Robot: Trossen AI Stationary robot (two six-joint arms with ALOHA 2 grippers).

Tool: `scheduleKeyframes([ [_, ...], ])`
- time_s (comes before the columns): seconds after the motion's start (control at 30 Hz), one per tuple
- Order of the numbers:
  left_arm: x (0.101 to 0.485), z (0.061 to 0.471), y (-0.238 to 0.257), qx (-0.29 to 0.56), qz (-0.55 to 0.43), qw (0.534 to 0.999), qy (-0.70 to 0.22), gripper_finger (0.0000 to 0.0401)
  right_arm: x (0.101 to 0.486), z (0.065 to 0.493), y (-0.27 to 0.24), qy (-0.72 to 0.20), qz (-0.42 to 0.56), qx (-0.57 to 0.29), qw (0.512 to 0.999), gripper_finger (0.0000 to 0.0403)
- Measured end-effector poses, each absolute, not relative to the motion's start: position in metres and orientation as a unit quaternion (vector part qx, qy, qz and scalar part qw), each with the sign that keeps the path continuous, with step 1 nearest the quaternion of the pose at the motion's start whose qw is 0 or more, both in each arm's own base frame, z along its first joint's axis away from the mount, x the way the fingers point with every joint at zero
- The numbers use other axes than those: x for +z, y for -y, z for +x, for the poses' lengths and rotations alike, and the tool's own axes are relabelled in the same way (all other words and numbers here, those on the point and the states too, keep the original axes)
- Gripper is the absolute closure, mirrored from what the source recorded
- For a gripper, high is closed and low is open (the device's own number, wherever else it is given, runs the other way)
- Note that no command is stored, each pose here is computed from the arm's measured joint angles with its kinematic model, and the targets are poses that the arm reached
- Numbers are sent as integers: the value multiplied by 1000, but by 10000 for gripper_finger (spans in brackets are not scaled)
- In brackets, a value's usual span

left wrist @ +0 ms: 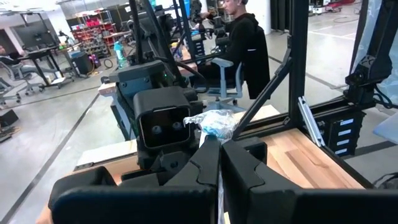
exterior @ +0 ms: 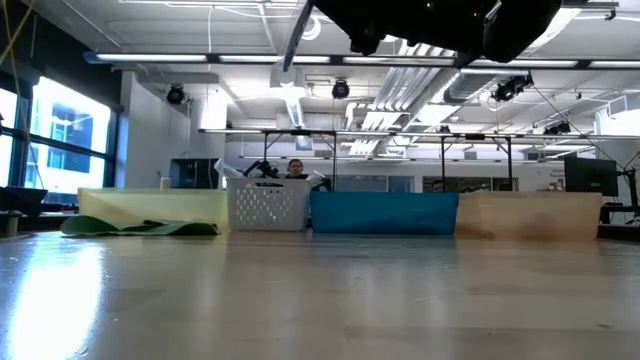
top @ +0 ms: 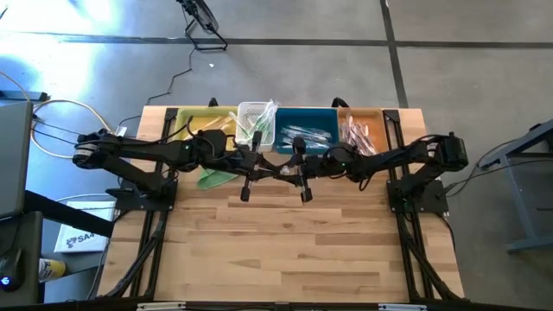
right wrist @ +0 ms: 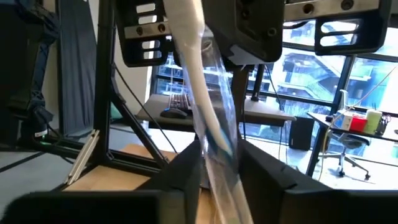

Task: Pick & Place Toothbrushes
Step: Put the blue toothbrush into the blue bin

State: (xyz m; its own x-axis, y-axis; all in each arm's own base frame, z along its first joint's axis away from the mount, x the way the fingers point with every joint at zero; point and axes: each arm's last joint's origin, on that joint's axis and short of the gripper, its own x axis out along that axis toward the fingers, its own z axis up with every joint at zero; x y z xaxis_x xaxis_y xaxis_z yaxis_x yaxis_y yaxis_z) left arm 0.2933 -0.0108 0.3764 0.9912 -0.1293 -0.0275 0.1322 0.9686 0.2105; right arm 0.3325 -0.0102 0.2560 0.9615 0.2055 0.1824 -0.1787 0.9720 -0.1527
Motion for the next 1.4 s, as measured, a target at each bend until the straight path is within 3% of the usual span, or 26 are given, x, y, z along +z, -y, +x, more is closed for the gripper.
scheduleKeyframes([
  [0.27, 377, 293, 10, -62, 106, 992, -5, 401, 255, 333, 9, 97, -68, 105, 987, 386],
  [0.8, 377, 293, 10, -60, 106, 993, -6, 395, 255, 332, 9, 97, -65, 103, 988, 390],
  [1.4, 376, 291, 10, -60, 118, 991, -18, 241, 254, 333, 10, 91, -62, 103, 989, 393],
])
